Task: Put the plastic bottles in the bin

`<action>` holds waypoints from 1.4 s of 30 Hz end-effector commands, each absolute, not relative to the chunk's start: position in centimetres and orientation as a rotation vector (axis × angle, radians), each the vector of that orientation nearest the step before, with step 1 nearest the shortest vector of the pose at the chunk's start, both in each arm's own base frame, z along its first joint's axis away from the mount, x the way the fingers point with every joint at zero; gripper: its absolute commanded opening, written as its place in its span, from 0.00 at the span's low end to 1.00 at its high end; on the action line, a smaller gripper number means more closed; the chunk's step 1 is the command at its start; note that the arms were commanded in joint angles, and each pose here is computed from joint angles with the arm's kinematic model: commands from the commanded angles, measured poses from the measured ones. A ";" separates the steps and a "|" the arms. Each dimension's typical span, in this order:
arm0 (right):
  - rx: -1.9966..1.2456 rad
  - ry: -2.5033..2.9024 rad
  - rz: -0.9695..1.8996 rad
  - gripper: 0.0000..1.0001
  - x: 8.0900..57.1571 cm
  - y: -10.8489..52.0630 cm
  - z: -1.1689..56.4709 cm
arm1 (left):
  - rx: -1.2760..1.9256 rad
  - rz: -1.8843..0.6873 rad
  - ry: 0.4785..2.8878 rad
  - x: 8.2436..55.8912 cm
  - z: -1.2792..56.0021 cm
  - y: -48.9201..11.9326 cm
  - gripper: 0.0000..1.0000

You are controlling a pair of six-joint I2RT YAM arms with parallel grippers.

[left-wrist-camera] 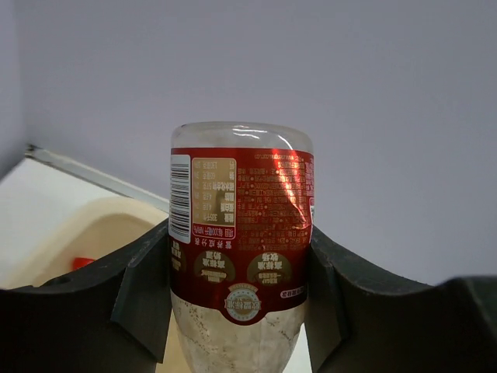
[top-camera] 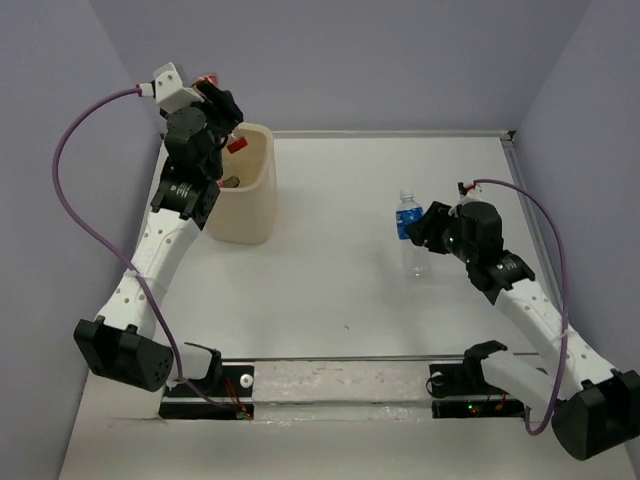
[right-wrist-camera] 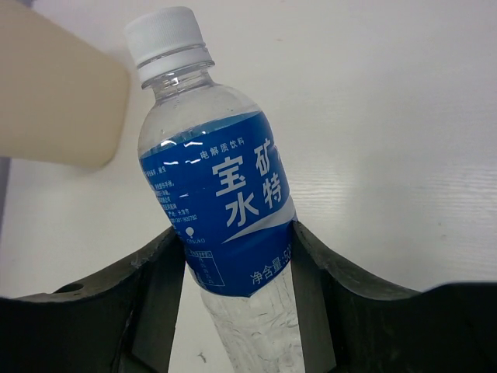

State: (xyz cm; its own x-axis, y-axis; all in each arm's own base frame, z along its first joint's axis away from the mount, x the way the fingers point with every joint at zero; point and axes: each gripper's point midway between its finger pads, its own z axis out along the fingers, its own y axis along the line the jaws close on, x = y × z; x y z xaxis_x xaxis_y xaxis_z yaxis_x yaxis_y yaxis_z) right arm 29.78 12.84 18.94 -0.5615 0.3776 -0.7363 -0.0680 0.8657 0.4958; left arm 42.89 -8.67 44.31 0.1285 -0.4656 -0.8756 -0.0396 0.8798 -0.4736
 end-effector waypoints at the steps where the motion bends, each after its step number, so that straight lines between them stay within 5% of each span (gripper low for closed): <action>1: 0.085 1.896 0.812 0.36 29.1 17.6 25.6 | -0.528 -0.093 1.358 43.6 44.2 -2.7 0.25; 3: 0.031 1.834 0.847 0.36 29.0 19.4 28.2 | -0.527 -0.003 1.379 44.0 41.9 -1.0 0.27; 5: -0.045 1.795 0.883 0.36 29.0 22.2 30.3 | -0.529 0.031 1.346 43.8 41.7 -0.4 0.41; 6: -0.073 1.784 0.903 0.36 29.0 23.3 31.0 | -0.520 0.028 1.362 44.0 40.7 -0.6 0.64; 7: -0.125 1.797 0.932 0.36 28.7 25.5 30.9 | -0.514 0.017 1.369 44.0 40.5 -0.8 0.74; 11: -0.233 1.619 1.005 0.37 29.2 30.1 38.1 | -0.507 -0.042 1.387 43.3 41.0 -1.5 0.99; 21: -0.332 1.397 1.085 0.36 32.3 39.4 45.3 | -0.418 -0.402 1.331 33.6 44.5 -4.5 0.99; 31: -0.379 1.147 1.152 0.36 35.6 46.5 52.2 | -0.429 -0.266 1.446 25.2 32.7 -1.2 0.99; 39: -0.381 1.131 1.065 0.35 41.4 52.4 47.7 | -0.475 -0.263 1.350 23.0 34.3 -0.2 0.99; 42: -0.399 1.197 1.025 0.52 43.2 54.1 43.5 | -0.480 -0.264 1.347 22.6 34.3 -0.1 0.99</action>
State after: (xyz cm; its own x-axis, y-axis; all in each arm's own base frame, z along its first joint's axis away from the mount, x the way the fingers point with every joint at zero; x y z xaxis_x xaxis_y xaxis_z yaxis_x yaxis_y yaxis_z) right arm 42.98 53.68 42.70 -0.0579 0.4320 -0.9000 -0.8216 0.4915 0.2888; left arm 23.47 -0.78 32.50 0.1504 -0.4546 -0.8779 -0.0896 0.8781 -0.4700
